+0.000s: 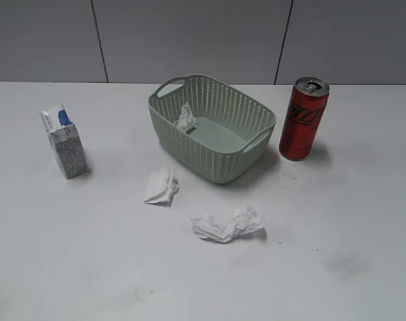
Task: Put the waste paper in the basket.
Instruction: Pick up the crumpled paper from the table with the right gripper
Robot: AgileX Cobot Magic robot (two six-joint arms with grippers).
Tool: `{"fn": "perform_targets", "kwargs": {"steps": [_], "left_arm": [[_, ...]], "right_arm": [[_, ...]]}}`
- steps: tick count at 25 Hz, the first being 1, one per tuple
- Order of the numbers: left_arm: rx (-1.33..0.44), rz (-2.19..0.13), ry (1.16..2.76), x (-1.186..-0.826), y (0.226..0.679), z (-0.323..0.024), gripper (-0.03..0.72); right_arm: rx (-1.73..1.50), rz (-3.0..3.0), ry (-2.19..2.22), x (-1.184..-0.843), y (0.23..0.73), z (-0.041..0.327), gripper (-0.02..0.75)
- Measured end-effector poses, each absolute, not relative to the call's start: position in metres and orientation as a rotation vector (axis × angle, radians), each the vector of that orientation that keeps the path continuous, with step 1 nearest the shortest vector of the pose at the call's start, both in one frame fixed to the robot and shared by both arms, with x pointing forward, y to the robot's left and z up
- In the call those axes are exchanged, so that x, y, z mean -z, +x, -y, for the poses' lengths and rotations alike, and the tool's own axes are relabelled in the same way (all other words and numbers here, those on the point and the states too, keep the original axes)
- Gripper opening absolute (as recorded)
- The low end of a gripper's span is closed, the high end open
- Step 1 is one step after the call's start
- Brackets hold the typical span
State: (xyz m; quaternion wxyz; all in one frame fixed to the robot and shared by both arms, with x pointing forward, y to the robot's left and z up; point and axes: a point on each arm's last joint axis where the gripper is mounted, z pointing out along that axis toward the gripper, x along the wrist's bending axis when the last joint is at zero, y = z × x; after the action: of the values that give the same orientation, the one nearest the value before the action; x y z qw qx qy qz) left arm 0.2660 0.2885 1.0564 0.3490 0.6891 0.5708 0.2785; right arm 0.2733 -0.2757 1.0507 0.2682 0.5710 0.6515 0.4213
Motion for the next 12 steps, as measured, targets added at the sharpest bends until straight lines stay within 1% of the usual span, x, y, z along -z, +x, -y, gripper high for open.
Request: {"fn": "perform_targets", "kwargs": {"steps": [6,12], "left_arm": [[-0.856,-1.363,1.663,-1.057,0.239,-0.290,0.592],[-0.883,-1.339,1.639,-1.056,0.233,-0.290,0.591]], "right_arm": [[-1.088,-1.870,1.630,-1.057,0.306,0.274,0.589],[-1.012,-1.981,1.651,-1.059,0.336,0.272,0.589]]}}
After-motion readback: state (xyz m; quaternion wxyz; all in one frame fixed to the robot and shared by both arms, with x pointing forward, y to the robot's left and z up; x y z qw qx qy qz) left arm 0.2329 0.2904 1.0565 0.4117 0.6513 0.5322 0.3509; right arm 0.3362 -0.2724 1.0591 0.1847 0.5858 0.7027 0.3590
